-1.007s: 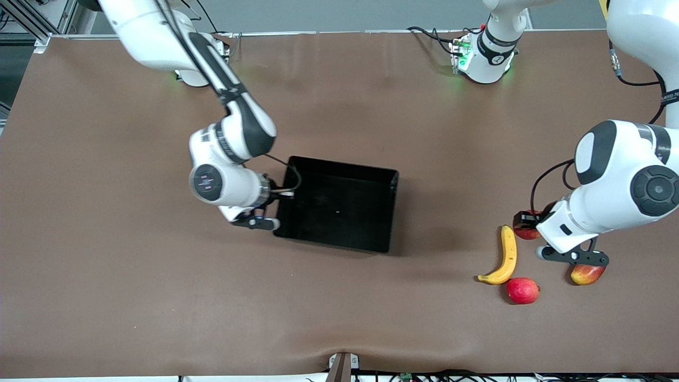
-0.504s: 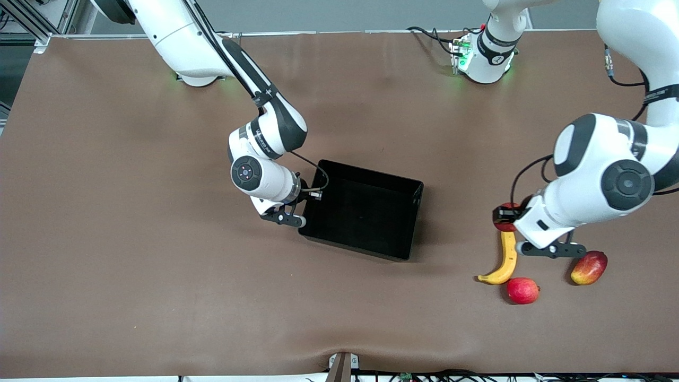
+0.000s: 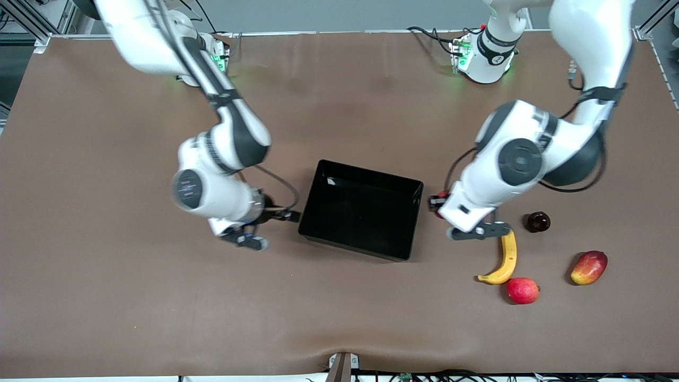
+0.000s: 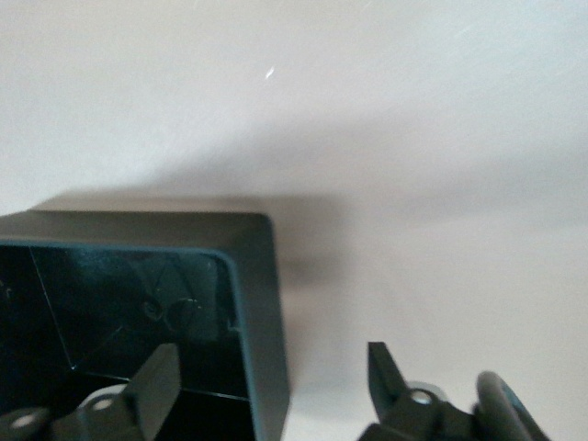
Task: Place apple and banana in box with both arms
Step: 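Lower the apple into the box with the left gripper while the right gripper withdraws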
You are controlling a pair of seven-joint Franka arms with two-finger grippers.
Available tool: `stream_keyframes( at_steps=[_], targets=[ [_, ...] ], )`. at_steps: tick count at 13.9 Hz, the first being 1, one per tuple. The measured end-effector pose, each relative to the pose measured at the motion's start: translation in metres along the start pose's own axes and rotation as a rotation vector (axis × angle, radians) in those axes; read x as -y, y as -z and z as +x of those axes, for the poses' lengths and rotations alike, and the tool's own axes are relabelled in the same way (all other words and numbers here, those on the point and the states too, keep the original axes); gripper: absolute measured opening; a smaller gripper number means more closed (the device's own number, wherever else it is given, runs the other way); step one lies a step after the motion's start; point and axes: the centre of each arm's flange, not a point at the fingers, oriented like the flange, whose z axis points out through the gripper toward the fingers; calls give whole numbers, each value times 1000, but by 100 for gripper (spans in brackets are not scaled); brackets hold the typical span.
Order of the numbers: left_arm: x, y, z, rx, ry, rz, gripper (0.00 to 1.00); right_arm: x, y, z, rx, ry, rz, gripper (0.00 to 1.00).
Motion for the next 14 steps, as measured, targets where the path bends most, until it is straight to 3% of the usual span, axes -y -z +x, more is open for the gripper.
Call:
stream_keyframes(
  at_steps=[2,4,6,10,14],
  targets=[
    [-19,-18,-5,-13,-40,23,63,-27,51,19,-16,16,-96,100],
    [-41,-44,-13,-8,-96,59,63,-40,84,30,-67,19,-149,100],
    [-67,-69,-24,-8,-135,69,63,-58,102,43,-95,-7,-150,100],
    [-97,-101,-38,-14,-169,80,63,-98,132,59,-87,-73,-150,100],
    [-109,-124,-45,-18,-152,102,63,-102,184,35,-88,-77,-150,100]
  ],
)
